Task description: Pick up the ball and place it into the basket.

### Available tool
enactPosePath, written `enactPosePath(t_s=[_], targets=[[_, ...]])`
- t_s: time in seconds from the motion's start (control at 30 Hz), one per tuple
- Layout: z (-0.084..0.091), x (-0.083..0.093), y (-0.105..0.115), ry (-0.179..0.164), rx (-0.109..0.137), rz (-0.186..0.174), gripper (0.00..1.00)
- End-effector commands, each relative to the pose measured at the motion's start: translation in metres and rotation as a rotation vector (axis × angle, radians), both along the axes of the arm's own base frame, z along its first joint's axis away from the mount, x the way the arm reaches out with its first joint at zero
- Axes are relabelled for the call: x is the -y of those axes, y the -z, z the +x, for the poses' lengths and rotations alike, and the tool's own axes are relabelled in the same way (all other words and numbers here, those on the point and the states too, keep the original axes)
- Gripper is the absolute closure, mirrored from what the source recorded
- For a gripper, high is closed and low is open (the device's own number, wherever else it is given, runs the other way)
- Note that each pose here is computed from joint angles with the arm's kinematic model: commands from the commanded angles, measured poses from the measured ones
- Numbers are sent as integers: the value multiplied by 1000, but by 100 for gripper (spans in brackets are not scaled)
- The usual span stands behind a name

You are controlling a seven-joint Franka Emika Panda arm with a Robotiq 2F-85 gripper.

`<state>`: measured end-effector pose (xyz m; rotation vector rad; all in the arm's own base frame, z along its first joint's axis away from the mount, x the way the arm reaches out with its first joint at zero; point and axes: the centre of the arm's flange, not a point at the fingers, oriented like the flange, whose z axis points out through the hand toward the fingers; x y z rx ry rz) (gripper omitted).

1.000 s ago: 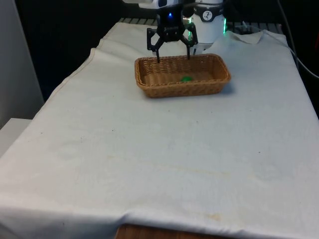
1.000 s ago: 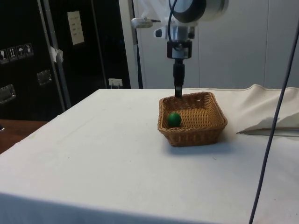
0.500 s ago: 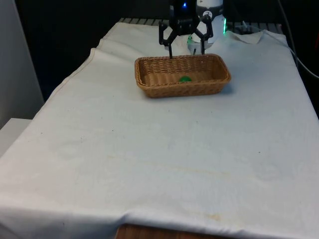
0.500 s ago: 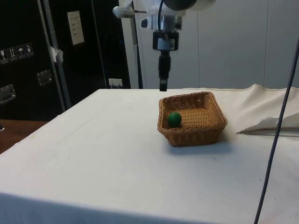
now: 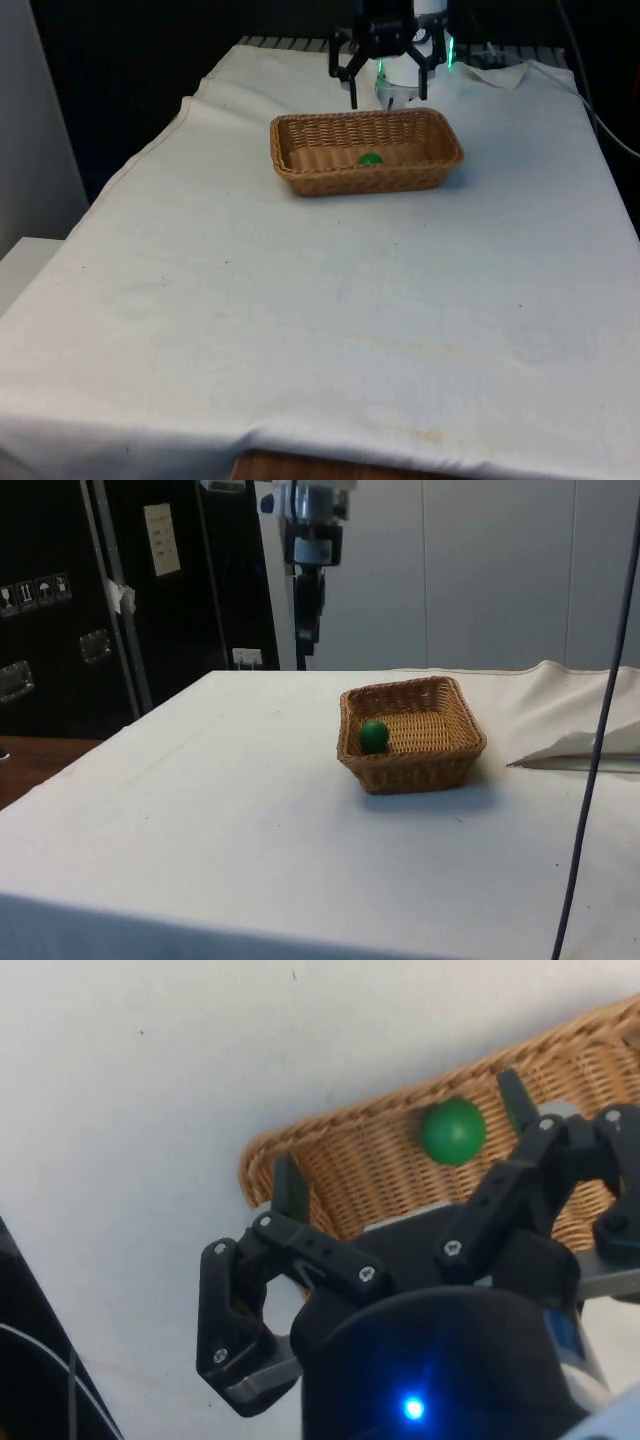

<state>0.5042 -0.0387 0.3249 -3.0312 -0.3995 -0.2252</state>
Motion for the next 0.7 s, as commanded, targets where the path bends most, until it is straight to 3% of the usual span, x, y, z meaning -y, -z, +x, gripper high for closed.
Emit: enactPosePath(t_s=[0.0,0.1,0.33,0.37,0.43,0.53,0.67], targets=[[4,-1,-1,8,-6,-12,0],[6,-2,-5,6,4,-1,0],[19,-1,-16,33,-4,-44,0],[16,-3,-17,25,4,-25,0],[21,-1,-18,39,-2,-53,0],[24,-1,-20,47,1,-64,0],[24,-4,-20,50,6,-52,0]])
